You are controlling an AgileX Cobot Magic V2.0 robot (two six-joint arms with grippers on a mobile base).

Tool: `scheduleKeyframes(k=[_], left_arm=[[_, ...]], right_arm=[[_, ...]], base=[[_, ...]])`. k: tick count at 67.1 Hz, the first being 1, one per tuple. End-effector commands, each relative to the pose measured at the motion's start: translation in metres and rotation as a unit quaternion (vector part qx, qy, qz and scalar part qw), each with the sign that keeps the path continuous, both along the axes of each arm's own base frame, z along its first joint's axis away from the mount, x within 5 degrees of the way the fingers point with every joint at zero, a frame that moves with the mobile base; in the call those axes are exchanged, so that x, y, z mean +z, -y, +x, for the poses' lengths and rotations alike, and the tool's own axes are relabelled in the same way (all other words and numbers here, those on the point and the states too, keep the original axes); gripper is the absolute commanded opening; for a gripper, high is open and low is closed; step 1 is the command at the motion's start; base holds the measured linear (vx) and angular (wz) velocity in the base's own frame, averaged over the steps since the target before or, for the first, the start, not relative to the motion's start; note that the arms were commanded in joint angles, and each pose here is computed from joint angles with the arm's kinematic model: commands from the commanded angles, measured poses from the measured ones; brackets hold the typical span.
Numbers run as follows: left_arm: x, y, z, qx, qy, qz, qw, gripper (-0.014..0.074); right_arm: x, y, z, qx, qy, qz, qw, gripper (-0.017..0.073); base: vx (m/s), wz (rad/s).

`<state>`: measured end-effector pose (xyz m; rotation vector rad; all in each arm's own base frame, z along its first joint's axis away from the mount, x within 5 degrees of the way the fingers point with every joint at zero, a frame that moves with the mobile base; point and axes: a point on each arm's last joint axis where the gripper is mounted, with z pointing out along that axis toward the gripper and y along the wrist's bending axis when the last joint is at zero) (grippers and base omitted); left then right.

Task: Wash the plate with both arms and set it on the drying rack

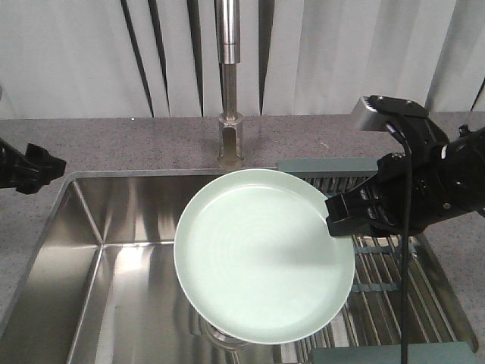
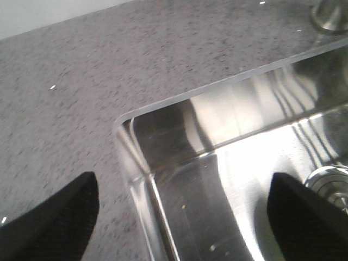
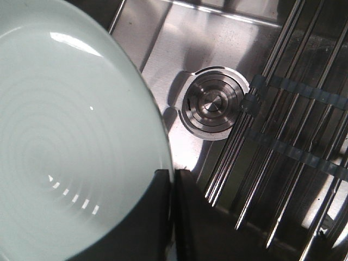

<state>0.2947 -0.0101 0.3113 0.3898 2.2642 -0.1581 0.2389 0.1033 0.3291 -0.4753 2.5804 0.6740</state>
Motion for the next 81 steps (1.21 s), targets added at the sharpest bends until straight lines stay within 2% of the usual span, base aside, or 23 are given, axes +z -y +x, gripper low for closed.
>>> scheduleKeyframes(k=[1, 5, 9, 17, 23, 33, 37, 44, 57, 72, 81], left_arm=[[0.02, 0.011, 0.012, -0.047, 0.071, -0.025, 0.996, 0.0582], [0.017, 0.015, 0.02, -0.078, 0.078, -0.031, 0.993, 0.0582], [0.016, 0.021, 0.029, -0.107, 0.079, -0.057, 0.989, 0.0582], [0.016, 0.032, 0.045, -0.172, 0.097, -0.088, 0.976, 0.0587], [0.016, 0.037, 0.058, -0.204, 0.104, -0.118, 0.966, 0.0601], [0.012, 0.045, 0.077, -0.247, 0.095, -0.142, 0.954, 0.0615], [0.011, 0.05, 0.084, -0.257, 0.095, -0.142, 0.951, 0.0615], [0.009, 0.064, 0.095, -0.287, 0.105, -0.125, 0.944, 0.0614], [0.005, 0.095, 0.112, -0.355, 0.135, -0.092, 0.921, 0.0611], [0.001, 0.131, 0.126, -0.408, 0.154, -0.083, 0.896, 0.0608], [-0.003, 0.146, 0.132, -0.424, 0.157, -0.085, 0.888, 0.0608]], right_arm=[[0.019, 0.0, -0.002, -0.007, 0.04, 0.026, 0.999, -0.0001], [0.019, 0.0, -0.002, -0.007, 0.04, 0.026, 0.999, -0.0001], [0.019, 0.0, -0.002, -0.007, 0.04, 0.026, 0.999, -0.0001], [0.019, 0.0, -0.002, -0.007, 0.04, 0.026, 0.999, -0.0001], [0.019, 0.0, -0.002, -0.007, 0.04, 0.026, 0.999, -0.0001], [0.019, 0.0, -0.002, -0.007, 0.04, 0.026, 0.999, -0.0001], [0.019, 0.0, -0.002, -0.007, 0.04, 0.026, 0.999, -0.0001], [0.019, 0.0, -0.002, -0.007, 0.04, 0.026, 0.999, -0.0001], [0.019, 0.0, -0.002, -0.007, 0.04, 0.026, 0.999, -0.0001], [0.019, 0.0, -0.002, -0.007, 0.04, 0.026, 0.999, -0.0001], [0.019, 0.0, -0.002, -0.007, 0.04, 0.026, 0.999, -0.0001]], base=[[0.0, 0.0], [0.0, 0.0], [0.0, 0.0], [0.0, 0.0], [0.0, 0.0], [0.0, 0.0], [0.0, 0.0], [0.0, 0.0], [0.0, 0.0], [0.0, 0.0], [0.0, 0.0]])
